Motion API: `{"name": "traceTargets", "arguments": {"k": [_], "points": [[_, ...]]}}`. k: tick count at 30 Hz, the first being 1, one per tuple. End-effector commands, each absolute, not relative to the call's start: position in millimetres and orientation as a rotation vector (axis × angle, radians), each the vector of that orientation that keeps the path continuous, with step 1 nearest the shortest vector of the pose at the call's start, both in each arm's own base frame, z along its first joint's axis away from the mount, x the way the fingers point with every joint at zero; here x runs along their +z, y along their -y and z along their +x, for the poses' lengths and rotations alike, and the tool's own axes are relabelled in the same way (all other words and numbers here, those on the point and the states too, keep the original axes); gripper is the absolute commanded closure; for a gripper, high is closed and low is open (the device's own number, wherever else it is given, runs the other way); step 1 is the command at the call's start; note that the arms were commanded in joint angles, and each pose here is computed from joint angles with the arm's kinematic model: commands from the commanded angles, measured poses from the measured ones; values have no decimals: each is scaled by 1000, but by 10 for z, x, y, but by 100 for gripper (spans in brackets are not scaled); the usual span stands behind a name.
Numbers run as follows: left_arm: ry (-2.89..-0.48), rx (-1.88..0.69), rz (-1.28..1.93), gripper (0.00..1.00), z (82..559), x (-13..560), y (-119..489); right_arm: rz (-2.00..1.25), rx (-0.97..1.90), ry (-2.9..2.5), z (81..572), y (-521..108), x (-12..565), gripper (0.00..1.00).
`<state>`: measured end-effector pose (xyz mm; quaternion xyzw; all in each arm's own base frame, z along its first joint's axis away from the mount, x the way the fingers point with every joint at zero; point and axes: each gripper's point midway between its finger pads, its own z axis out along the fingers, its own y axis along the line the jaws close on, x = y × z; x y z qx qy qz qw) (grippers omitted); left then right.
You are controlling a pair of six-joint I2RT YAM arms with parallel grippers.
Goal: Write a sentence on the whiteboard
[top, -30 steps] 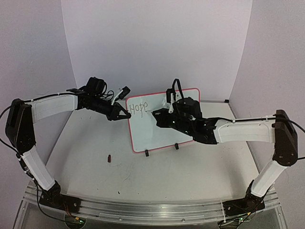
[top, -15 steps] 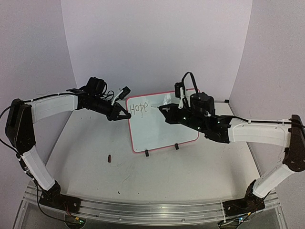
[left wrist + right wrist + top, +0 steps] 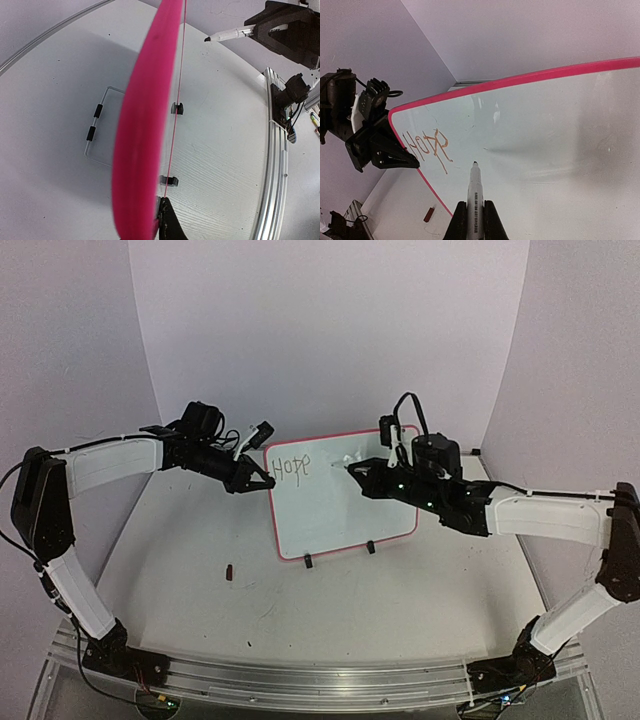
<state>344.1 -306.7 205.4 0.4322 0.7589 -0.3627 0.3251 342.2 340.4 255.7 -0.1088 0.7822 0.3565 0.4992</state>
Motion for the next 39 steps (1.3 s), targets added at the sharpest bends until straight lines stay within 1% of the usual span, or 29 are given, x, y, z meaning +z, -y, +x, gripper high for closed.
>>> {"name": "traceTargets", "arguments": {"k": [1,10,22,39], "points": [[-2066,-807,1142,100,3526,1849,2955,-264,874,-1835,3498,-3478,2749,100],[-2069,-806,1145,100,3524,1840,2959,-256,888,-1818,3599,-3585,2796,100],[-2067,-805,1146,100,3525,1843,2959,-213,846,-1825,3695,-3560,2732,100],[-2061,-805,1148,100,3518,1867,2966,-180,847,-1949,3567,-3460,2216,100]]}}
